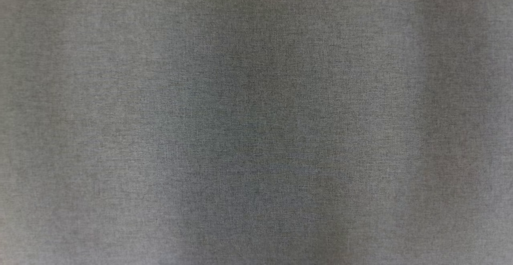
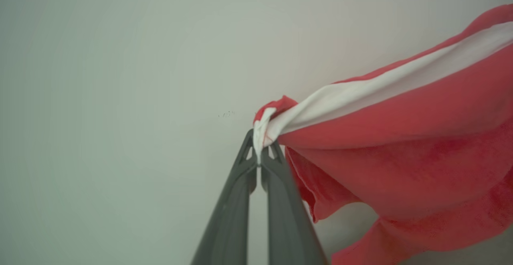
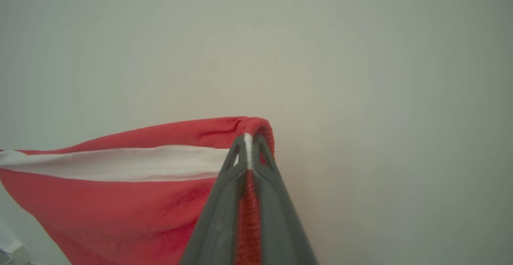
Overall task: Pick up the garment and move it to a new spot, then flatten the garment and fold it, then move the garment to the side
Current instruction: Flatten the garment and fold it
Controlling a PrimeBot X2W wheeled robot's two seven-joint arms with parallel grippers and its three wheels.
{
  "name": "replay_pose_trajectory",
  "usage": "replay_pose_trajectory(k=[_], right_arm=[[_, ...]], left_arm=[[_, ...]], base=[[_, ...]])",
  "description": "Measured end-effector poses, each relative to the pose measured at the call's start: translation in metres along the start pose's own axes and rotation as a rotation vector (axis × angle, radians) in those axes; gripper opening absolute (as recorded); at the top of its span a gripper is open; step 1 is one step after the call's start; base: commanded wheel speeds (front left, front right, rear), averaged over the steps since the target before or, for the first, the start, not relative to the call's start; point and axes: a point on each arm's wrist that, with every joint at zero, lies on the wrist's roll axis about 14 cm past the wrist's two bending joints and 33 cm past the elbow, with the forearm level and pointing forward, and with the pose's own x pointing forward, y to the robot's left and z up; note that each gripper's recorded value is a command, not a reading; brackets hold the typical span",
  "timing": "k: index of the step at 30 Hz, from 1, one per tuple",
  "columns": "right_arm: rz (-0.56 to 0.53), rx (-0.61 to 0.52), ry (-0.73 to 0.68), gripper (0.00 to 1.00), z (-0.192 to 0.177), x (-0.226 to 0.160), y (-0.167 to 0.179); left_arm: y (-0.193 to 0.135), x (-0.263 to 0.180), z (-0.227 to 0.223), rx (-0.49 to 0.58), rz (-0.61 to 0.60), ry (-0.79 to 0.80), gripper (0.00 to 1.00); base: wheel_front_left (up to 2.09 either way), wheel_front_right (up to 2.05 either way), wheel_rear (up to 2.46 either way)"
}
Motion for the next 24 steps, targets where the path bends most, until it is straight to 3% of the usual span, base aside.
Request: replay_pose_trajectory(k=[7,14,24], right_arm=[[0.036,0.039,0.051,0.0,-0.043,-0.025,0.014],[0.094,0.077,0.114,0.0,-0.072,-0.088,0.036],[0.08,0.149,0.231,0.0,-0.102,-0.195,0.049]], left_arm=[[-0.018,-0.023,-0.053,-0.086,-0.008,0.026,0.0],[-0.049,-0.085,-0.097,-0.211,0.027,0.109,0.0],[-0.097,-0.181,-0.098,-0.336,0.076,0.125,0.0]], base=[[0.0,0.0,0.0],[0.0,0.0,0.0],[0.0,0.0,0.0]])
